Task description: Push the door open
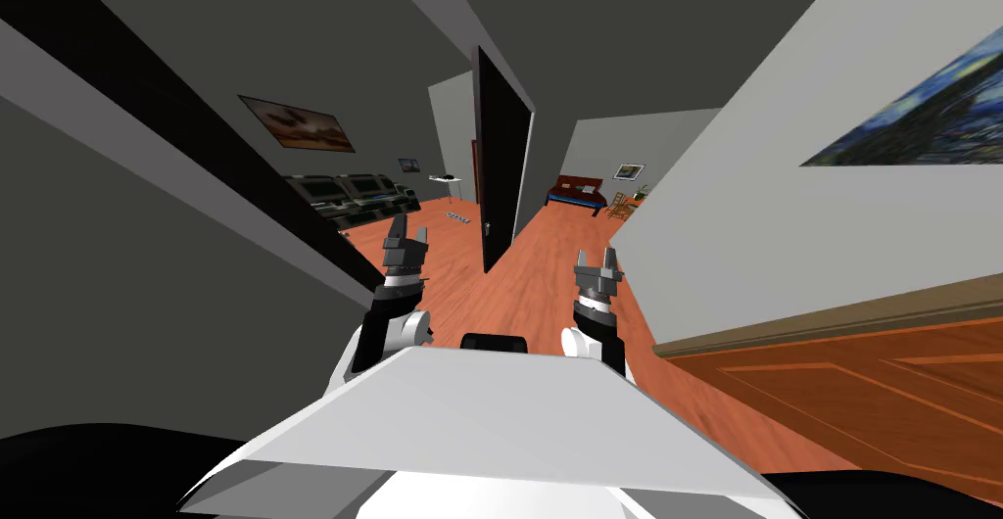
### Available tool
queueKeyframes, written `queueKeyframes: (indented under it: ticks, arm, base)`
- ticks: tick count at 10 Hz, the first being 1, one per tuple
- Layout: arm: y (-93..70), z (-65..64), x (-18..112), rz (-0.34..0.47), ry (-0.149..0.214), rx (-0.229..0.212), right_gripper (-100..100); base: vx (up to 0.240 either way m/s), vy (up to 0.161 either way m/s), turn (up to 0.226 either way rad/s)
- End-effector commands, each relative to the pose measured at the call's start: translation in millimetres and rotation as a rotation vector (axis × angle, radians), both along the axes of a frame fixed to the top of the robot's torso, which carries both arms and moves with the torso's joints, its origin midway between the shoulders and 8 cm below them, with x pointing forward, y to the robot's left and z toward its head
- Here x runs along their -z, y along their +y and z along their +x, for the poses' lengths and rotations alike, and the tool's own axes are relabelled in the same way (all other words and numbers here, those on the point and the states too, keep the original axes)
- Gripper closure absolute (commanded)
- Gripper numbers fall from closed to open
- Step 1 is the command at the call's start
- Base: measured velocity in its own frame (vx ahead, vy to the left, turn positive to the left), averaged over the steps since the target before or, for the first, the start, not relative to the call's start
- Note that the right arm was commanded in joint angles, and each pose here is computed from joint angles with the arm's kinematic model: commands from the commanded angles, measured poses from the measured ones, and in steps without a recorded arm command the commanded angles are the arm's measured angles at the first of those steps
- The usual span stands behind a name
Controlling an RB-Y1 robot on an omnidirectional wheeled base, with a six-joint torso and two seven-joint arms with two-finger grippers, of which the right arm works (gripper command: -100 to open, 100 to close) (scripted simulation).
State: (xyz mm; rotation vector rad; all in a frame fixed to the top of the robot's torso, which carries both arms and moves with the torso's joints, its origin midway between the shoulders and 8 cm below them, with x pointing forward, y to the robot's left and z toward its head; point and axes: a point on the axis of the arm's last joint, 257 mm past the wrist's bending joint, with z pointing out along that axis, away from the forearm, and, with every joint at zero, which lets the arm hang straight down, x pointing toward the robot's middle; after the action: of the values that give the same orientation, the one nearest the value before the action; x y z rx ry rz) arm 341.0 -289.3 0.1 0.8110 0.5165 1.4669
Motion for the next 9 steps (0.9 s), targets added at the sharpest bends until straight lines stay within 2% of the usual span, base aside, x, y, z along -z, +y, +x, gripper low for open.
queueKeyframes:
  ticks: [1, 7, 9]
  arm:
    - [4.8, 6.3, 9.2, -0.005, 0.016, -0.016, -100]
    - [20.8, 26.0, 40.5, -0.018, 0.071, -0.064, -100]
    - [28.5, 34.4, 55.4, -0.024, 0.097, -0.085, -100]
  base:
    - [0.104, -0.021, 0.096]
    - [0.128, -0.029, 0.086]
    - [0.125, -0.042, 0.117]
